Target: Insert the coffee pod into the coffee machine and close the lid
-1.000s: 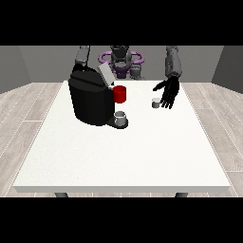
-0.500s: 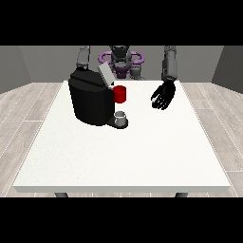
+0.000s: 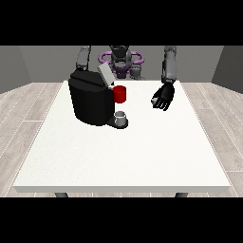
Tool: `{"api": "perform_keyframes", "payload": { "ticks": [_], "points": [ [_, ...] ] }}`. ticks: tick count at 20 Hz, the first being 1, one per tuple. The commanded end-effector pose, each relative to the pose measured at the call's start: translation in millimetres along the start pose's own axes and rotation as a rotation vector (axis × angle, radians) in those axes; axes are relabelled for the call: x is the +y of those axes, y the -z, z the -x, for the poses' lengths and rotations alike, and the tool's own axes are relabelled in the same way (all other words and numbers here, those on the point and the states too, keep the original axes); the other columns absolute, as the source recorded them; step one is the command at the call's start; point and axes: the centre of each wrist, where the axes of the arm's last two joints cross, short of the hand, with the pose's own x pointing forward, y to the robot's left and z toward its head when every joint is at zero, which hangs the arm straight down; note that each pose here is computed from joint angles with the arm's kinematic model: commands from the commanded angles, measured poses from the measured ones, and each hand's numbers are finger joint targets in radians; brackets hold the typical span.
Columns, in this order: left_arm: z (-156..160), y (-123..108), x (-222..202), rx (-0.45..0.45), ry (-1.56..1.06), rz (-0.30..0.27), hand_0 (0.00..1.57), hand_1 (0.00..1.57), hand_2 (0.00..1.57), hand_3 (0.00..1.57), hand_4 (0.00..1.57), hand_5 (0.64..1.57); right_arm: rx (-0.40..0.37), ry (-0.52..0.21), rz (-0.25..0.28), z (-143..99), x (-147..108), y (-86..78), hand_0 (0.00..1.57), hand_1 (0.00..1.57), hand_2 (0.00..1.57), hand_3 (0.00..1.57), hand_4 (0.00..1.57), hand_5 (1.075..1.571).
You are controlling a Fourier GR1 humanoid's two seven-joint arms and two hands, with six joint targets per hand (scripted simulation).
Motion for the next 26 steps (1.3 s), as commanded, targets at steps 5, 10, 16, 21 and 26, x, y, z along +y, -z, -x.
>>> {"api": "perform_keyframes", "payload": {
  "ticks": [5,10,16,21,26],
  "points": [
    [-10.5,7.5,-18.6,-0.028,0.047,0.081,0.91,0.91,1.05,0.96,0.41,1.571,0.090,-0.065,0.070,23.5,-28.9,1.4,0.00,0.00,0.00,0.00,0.00,1.571],
    [-9.5,12.8,-10.9,-0.080,-0.028,0.062,1.28,1.28,1.31,1.24,0.50,1.571,0.092,-0.078,0.057,43.2,6.6,-25.3,0.00,0.00,0.00,0.00,0.00,1.571],
    [-44.1,36.7,31.1,-0.136,-0.138,0.030,1.45,1.45,1.43,1.35,0.53,1.571,0.121,-0.077,0.077,45.6,-28.0,-5.6,0.00,0.00,0.00,0.00,0.00,1.571],
    [-42.4,33.8,27.3,-0.156,-0.133,0.149,1.37,1.37,1.38,1.33,0.50,1.571,0.190,-0.089,0.044,39.2,-10.5,-8.7,0.00,0.00,0.00,0.00,0.00,1.571],
    [-82.6,50.7,81.3,-0.175,-0.118,0.116,1.33,1.33,1.35,1.32,0.59,1.571,0.221,-0.076,0.016,57.8,1.4,-21.6,0.00,0.00,0.00,0.00,0.00,1.571]
  ]
}}
